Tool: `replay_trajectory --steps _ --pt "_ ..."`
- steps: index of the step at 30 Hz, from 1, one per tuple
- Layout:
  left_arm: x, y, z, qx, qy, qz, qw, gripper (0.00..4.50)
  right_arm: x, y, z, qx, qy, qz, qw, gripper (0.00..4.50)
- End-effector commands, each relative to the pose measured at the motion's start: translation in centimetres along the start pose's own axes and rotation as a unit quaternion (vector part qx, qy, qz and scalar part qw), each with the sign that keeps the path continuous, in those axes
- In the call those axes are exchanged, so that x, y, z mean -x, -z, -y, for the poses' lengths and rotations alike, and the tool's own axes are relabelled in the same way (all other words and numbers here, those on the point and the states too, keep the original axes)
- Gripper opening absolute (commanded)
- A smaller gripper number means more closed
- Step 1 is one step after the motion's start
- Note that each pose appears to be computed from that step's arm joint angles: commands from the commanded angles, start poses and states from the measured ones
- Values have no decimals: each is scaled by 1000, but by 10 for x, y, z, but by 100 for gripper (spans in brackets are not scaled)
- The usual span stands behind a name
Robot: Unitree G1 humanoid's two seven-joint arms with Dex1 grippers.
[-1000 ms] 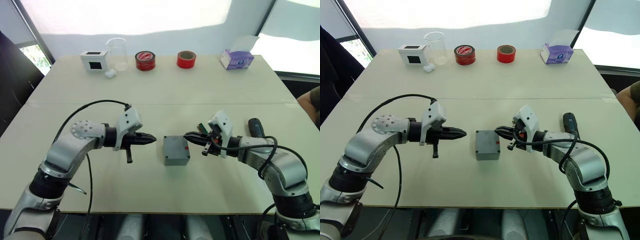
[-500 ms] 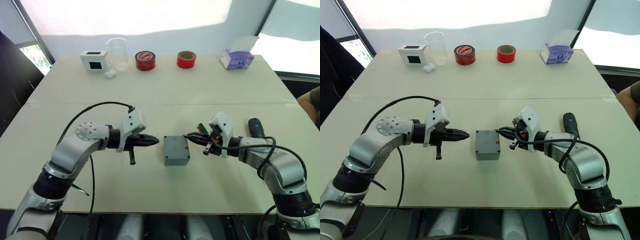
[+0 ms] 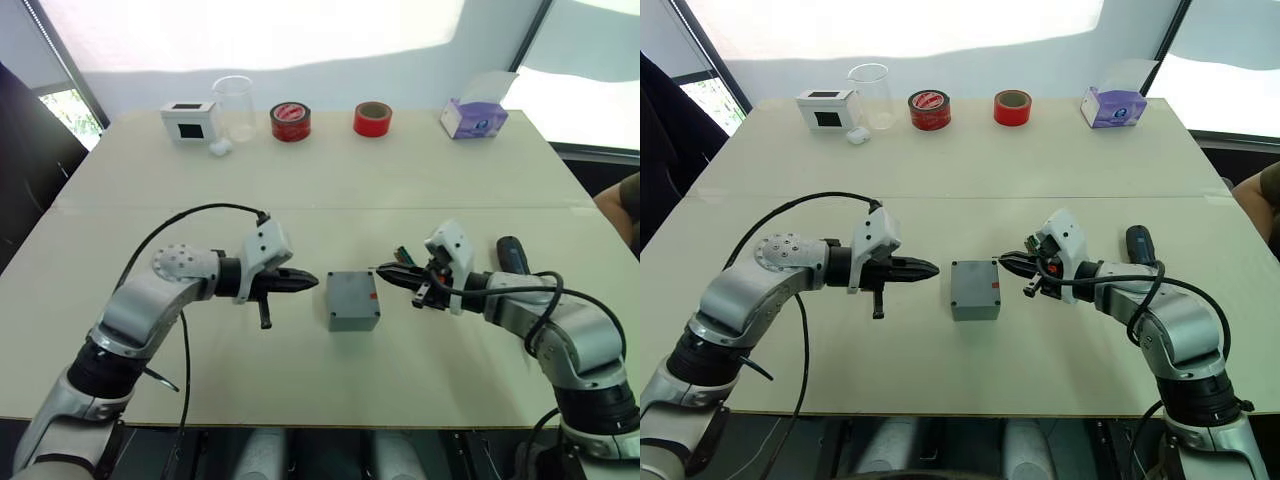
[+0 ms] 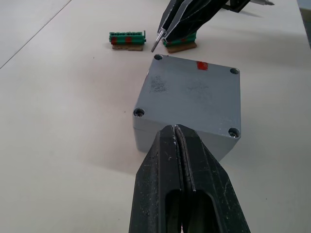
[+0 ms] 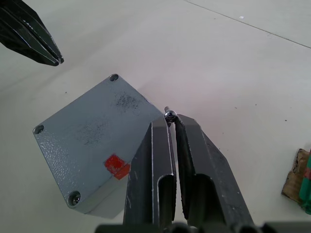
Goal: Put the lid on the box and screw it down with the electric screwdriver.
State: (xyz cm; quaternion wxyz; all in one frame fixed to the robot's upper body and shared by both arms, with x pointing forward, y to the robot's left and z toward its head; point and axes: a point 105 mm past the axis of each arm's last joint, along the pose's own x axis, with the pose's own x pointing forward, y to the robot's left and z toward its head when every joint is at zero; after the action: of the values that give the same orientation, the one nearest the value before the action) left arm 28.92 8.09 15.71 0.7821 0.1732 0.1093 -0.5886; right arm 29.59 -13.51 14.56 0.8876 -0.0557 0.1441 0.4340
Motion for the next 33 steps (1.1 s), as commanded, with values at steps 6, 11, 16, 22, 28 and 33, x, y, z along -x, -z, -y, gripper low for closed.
replay_trajectory --steps 6,11,16,22,28,33 --pt "1 -7 0 -19 -2 8 1000 0 8 -13 -4 23 -9 5 1000 1" --pt "0 -7 1 -19 -2 8 1000 0 8 -7 -2 34 -9 -17 999 1" --pt "-1 -6 2 -18 -2 8 1000 0 7 -8 -1 51 -22 -34 998 1" --pt "-1 -5 3 -19 -4 7 1000 0 5 -14 2 78 -31 -48 995 1" --pt "0 -2 7 -13 -6 7 1000 0 18 -41 1 206 -90 -105 969 1" --pt "-3 -2 8 -10 -9 12 1000 0 13 -47 5 298 -127 -155 933 1"
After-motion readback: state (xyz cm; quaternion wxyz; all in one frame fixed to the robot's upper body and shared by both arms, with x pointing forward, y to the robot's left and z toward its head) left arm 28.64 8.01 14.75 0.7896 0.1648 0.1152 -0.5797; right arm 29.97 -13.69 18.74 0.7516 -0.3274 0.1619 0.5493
